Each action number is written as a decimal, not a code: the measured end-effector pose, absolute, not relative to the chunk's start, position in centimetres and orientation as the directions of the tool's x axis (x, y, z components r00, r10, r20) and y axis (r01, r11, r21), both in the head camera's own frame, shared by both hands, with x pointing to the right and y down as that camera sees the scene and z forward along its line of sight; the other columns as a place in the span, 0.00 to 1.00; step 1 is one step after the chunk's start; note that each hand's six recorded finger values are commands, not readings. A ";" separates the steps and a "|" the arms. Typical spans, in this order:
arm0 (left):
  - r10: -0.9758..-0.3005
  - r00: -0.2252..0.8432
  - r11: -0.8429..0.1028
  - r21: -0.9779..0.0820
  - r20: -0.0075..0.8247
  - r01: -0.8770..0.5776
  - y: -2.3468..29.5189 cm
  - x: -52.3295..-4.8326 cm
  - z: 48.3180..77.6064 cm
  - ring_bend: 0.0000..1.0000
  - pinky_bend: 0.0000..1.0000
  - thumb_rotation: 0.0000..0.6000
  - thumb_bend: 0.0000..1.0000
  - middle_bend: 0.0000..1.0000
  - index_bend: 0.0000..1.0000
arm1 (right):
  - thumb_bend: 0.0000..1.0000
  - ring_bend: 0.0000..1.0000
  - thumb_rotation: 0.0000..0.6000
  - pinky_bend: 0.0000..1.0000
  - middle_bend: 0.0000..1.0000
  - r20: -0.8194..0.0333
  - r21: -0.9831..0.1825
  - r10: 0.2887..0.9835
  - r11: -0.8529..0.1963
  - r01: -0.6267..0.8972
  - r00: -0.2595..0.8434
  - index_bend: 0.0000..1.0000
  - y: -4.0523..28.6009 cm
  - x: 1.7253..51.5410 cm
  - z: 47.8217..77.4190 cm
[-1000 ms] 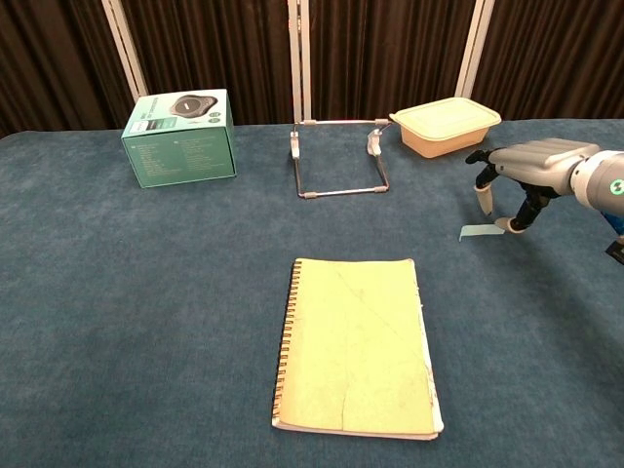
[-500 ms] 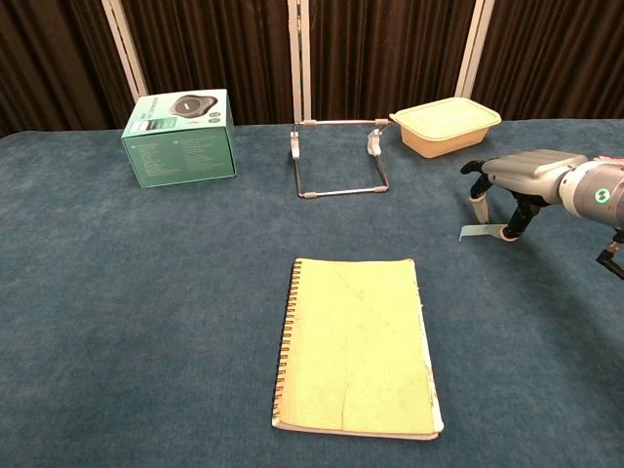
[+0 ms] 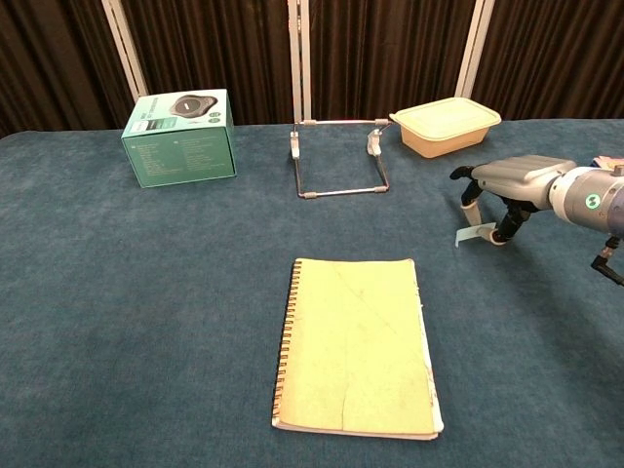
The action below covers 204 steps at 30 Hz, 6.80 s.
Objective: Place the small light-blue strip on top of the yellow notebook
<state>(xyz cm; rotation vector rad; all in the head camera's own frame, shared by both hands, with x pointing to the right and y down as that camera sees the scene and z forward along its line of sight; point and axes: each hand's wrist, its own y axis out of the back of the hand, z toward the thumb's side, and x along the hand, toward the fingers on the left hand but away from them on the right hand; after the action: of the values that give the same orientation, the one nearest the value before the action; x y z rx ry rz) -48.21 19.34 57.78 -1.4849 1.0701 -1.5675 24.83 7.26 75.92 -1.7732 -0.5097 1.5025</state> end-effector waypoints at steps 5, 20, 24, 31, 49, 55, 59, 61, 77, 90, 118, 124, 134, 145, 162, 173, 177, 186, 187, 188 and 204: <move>-0.911 -0.078 -0.403 -0.914 0.406 -0.049 19.4 -48.2 57.7 0.00 0.00 1.00 0.00 0.00 0.00 | 0.46 0.00 1.00 0.00 0.00 -0.645 -0.757 0.689 -0.635 -0.155 0.331 0.67 8.0 21.9 73.7; -0.904 -0.062 -0.420 -0.906 0.423 -0.059 19.4 -48.0 58.0 0.00 0.00 1.00 0.00 0.00 0.00 | 0.47 0.00 1.00 0.00 0.00 -0.647 -0.755 0.550 -0.556 -0.347 0.528 0.67 11.8 12.1 67.9; -0.904 -0.063 -0.419 -0.906 0.423 -0.062 19.3 -48.1 58.0 0.00 0.00 1.00 0.00 0.00 0.00 | 0.47 0.00 1.00 0.00 0.00 -0.680 -0.730 0.523 -0.550 -0.406 0.513 0.67 12.9 10.5 68.4; -0.902 -0.067 -0.424 -0.903 0.428 -0.065 19.2 -48.2 58.1 0.00 0.00 1.00 0.00 0.00 0.00 | 0.46 0.00 1.00 0.00 0.00 -0.725 -0.688 0.491 -0.536 -0.488 0.483 0.60 14.7 9.1 69.1; -0.898 -0.036 -0.435 -0.897 0.439 -0.082 19.2 -47.7 58.4 0.00 0.00 1.00 0.00 0.00 0.00 | 0.16 0.00 1.00 0.00 0.00 -0.658 -0.746 0.569 -0.582 -0.323 0.493 0.00 13.4 10.1 66.3; -0.888 0.080 -0.459 -0.882 0.453 -0.102 17.5 -45.4 58.5 0.00 0.00 1.00 0.37 0.00 0.00 | 0.15 0.00 1.00 0.00 0.00 -0.559 -0.827 0.661 -0.489 -0.278 0.501 0.00 11.4 14.5 63.1; -0.858 0.212 -0.493 -0.865 0.467 -0.089 15.4 -42.4 58.8 0.00 0.00 1.00 0.64 0.00 0.01 | 0.07 0.00 1.00 0.00 0.00 -0.467 -0.882 0.722 -0.420 -0.213 0.511 0.00 10.7 18.6 61.2; -0.837 0.265 -0.513 -0.854 0.478 -0.081 14.5 -41.0 59.1 0.00 0.00 1.00 0.70 0.00 0.06 | 0.02 0.00 1.00 0.00 0.00 -0.418 -0.906 0.756 -0.389 -0.168 0.503 0.00 10.5 21.5 60.3; -0.595 0.589 -0.646 -0.762 0.547 0.055 13.0 -27.0 63.3 0.00 0.00 1.00 0.98 0.00 0.28 | 0.00 0.00 1.00 0.00 0.00 -0.352 -0.936 0.913 -0.346 -0.065 0.205 0.00 16.5 39.7 57.9; -0.346 0.720 -0.735 -0.651 0.601 0.190 15.6 -12.8 68.1 0.00 0.00 1.00 1.00 0.00 0.28 | 0.00 0.00 1.00 0.00 0.00 -0.352 -0.936 0.933 -0.347 -0.064 0.080 0.00 17.3 42.0 56.6; -0.317 0.714 -0.704 -0.659 0.625 0.265 17.5 -7.8 70.3 0.00 0.00 1.00 1.00 0.00 0.28 | 0.00 0.00 1.00 0.00 0.00 -0.342 -0.940 0.939 -0.342 -0.017 0.042 0.00 17.0 43.2 55.8; -0.321 0.706 -0.706 -0.656 0.631 0.266 17.7 -7.6 70.8 0.00 0.00 1.00 1.00 0.00 0.28 | 0.00 0.00 1.00 0.00 0.00 -0.338 -0.941 0.940 -0.338 -0.011 0.044 0.00 17.0 43.1 55.6; -0.307 0.708 -0.705 -0.652 0.636 0.279 18.8 -7.0 71.4 0.00 0.00 1.00 1.00 0.00 0.28 | 0.00 0.00 1.00 0.00 0.00 -0.338 -0.941 0.940 -0.339 -0.001 0.047 0.00 17.0 43.1 55.5; -0.323 0.719 -0.699 -0.668 0.615 0.258 18.6 -6.7 70.9 0.00 0.00 1.00 1.00 0.00 0.28 | 0.00 0.00 1.00 0.00 0.00 -0.332 -0.943 0.942 -0.333 0.007 0.047 0.00 16.9 43.2 55.2; -0.329 0.728 -0.693 -0.678 0.601 0.246 18.8 -6.6 70.6 0.00 0.00 1.00 1.00 0.00 0.28 | 0.00 0.00 1.00 0.00 0.00 -0.323 -0.946 0.946 -0.324 0.021 0.043 0.00 16.8 43.4 54.8; -0.305 0.714 -0.677 -0.671 0.630 0.302 19.9 -7.5 71.8 0.00 0.00 1.00 1.00 0.00 0.28 | 0.00 0.00 1.00 0.00 0.00 -0.321 -0.946 0.946 -0.323 0.023 0.045 0.00 16.8 43.4 54.8; -0.319 0.719 -0.679 -0.679 0.617 0.281 19.6 -7.2 71.5 0.00 0.00 1.00 1.00 0.00 0.28 | 0.00 0.00 1.00 0.00 0.00 -0.322 -0.946 0.946 -0.323 0.025 0.044 0.00 16.8 43.4 54.8; -0.325 0.724 -0.674 -0.686 0.609 0.274 19.5 -7.9 71.0 0.00 0.00 1.00 1.00 0.00 0.28 | 0.00 0.00 1.00 0.00 0.00 -0.320 -0.946 0.946 -0.322 0.029 0.046 0.00 16.8 43.4 54.8; -0.323 0.723 -0.675 -0.684 0.611 0.277 19.6 -8.0 71.1 0.00 0.00 1.00 1.00 0.00 0.28 | 0.00 0.00 1.00 0.00 0.00 -0.320 -0.946 0.946 -0.322 0.029 0.046 0.00 16.8 43.4 54.8; -0.320 0.721 -0.676 -0.682 0.615 0.281 19.7 -8.1 71.2 0.00 0.00 1.00 1.00 0.00 0.28 | 0.00 0.00 1.00 0.00 0.00 -0.320 -0.946 0.946 -0.322 0.029 0.047 0.00 16.8 43.4 54.7; -0.328 0.716 -0.688 -0.675 0.616 0.266 19.7 -8.4 71.1 0.00 0.00 1.00 1.00 0.00 0.29 | 0.00 0.00 1.00 0.00 0.00 -0.316 -0.948 0.948 -0.318 0.034 0.047 0.00 16.7 43.4 54.6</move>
<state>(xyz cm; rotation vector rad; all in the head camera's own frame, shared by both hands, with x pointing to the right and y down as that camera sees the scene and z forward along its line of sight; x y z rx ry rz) -8.42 19.71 71.14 -2.1263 0.0468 -0.9540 43.42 16.72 54.64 -1.4940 -1.0389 1.3911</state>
